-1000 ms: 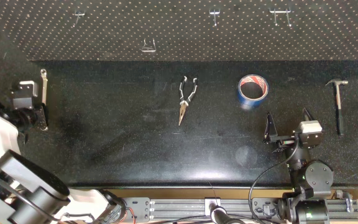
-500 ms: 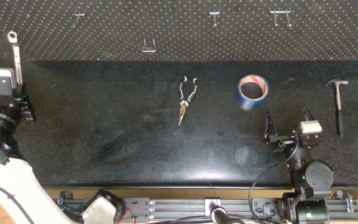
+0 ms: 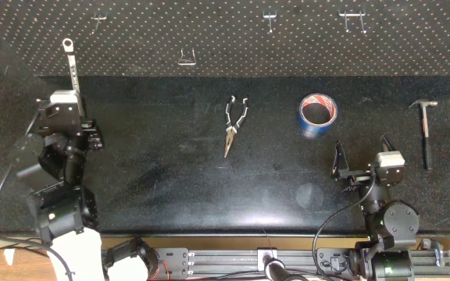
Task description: Place Tools Onto Pegboard
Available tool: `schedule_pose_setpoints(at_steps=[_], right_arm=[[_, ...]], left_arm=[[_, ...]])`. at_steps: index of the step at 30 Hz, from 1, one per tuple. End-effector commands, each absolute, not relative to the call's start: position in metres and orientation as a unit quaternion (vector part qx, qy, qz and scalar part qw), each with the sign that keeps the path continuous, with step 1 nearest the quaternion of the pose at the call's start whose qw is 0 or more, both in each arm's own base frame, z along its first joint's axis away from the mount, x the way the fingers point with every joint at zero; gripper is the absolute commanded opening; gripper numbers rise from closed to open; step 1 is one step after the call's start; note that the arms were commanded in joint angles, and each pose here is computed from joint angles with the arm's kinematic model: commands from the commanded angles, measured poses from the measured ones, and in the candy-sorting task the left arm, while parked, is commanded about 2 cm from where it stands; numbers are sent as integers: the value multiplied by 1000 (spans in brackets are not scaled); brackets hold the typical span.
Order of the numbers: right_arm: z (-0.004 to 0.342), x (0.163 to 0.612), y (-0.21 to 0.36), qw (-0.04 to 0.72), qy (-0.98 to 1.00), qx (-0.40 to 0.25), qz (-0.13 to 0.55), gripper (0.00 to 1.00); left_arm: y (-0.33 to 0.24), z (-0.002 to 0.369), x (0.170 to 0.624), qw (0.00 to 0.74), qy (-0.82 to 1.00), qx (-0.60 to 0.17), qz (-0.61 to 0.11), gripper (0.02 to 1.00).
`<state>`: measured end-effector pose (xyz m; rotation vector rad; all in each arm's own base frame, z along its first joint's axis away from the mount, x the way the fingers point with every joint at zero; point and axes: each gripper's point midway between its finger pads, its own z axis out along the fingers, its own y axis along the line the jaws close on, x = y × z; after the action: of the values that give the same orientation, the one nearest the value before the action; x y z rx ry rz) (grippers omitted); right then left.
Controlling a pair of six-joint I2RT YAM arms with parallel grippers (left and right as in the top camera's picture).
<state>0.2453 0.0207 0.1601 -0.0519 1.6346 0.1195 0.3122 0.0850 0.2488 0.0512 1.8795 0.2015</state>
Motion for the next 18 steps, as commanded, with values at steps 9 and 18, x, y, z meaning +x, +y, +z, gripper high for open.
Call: schedule_pose_setpoints(at_steps=[9,18], right_arm=[[159,245,20,683,729,-28,48,958],[159,245,20,683,729,-28,48,958]], left_arm=[[66,217,355,571,820,25,30,25],[74,199,375,567,823,23,31,27]])
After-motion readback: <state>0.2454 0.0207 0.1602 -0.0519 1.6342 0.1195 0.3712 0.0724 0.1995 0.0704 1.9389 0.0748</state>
